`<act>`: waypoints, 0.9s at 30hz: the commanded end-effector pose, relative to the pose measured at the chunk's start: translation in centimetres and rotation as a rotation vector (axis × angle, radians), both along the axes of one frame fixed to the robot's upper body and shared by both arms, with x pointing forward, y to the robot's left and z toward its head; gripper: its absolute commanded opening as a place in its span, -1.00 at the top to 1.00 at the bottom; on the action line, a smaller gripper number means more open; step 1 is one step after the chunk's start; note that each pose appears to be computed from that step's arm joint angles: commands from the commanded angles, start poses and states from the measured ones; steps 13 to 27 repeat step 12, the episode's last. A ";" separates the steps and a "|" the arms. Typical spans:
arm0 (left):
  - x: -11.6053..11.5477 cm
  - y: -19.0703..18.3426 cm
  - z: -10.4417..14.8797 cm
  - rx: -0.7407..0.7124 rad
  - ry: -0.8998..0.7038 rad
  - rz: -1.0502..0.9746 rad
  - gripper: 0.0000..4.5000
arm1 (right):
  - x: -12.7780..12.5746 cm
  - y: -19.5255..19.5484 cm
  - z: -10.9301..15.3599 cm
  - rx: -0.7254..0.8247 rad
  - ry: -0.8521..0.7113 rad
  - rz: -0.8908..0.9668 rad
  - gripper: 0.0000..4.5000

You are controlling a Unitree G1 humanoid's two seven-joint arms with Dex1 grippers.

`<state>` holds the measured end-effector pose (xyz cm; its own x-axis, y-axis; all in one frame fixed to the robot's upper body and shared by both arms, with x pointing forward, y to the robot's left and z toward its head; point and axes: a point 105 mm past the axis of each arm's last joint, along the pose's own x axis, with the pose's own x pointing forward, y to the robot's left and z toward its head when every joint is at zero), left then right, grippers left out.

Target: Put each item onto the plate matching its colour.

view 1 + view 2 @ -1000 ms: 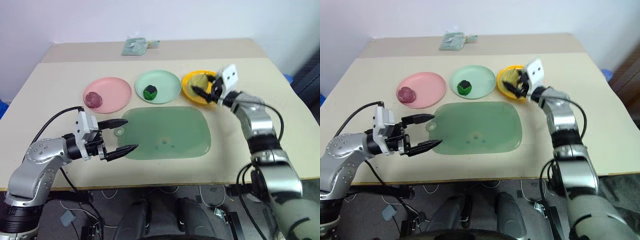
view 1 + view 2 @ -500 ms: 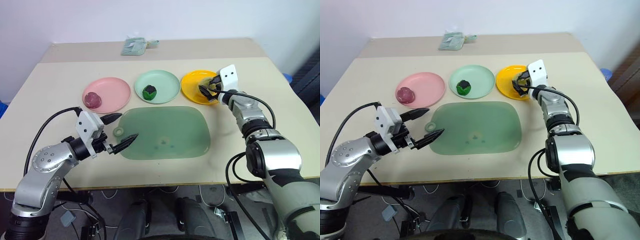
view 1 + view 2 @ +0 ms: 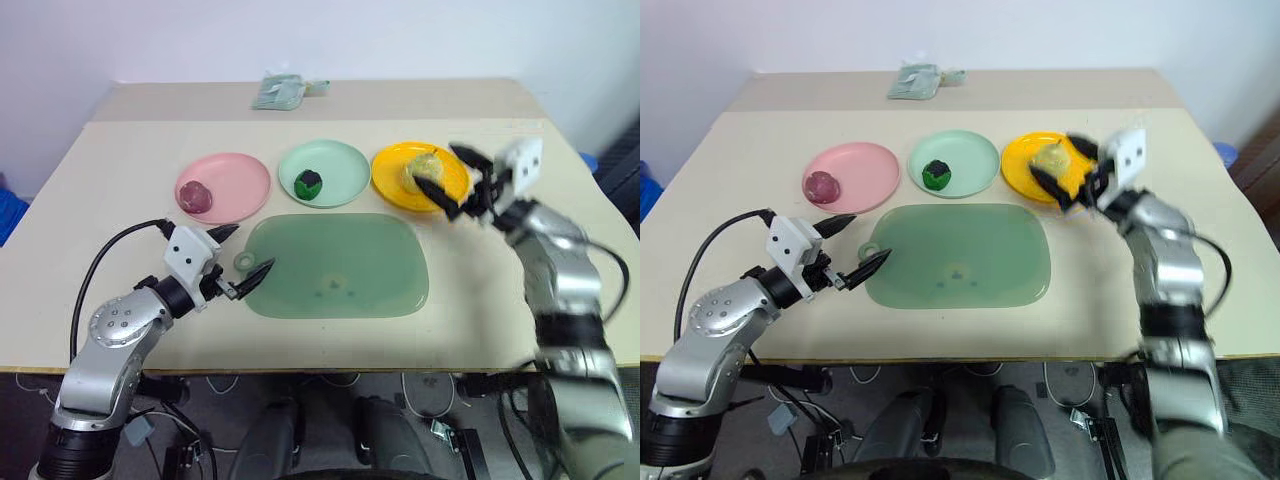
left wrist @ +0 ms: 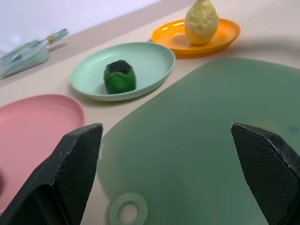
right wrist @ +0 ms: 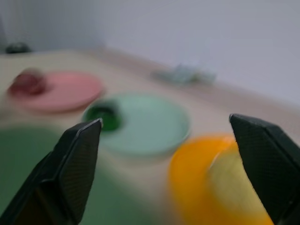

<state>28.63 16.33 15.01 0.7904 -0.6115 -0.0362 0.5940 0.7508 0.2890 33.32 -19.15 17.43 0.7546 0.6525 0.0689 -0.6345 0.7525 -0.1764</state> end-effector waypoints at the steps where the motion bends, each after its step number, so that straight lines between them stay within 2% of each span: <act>1: -0.1 0.5 0.1 0.005 -0.041 0.022 -1.00 | -3.1 0.1 0.0 -0.042 -0.012 -0.009 -0.97; 4: -0.2 0.9 -0.6 -0.005 -0.031 0.044 -1.00 | -4.6 -1.2 -2.5 -0.078 0.045 -0.080 -0.97; 10: -0.6 1.7 -2.0 -0.011 -0.012 0.069 -1.00 | -5.6 -2.7 -4.1 -0.092 0.086 -0.149 -0.97; 12: -0.9 1.7 -2.6 -0.012 0.009 0.058 -1.00 | -5.8 -2.9 -4.2 -0.097 0.090 -0.149 -0.97; 27: -0.9 1.7 -2.6 -0.012 0.009 0.058 -1.00 | -5.8 -2.9 -4.2 -0.097 0.090 -0.149 -0.97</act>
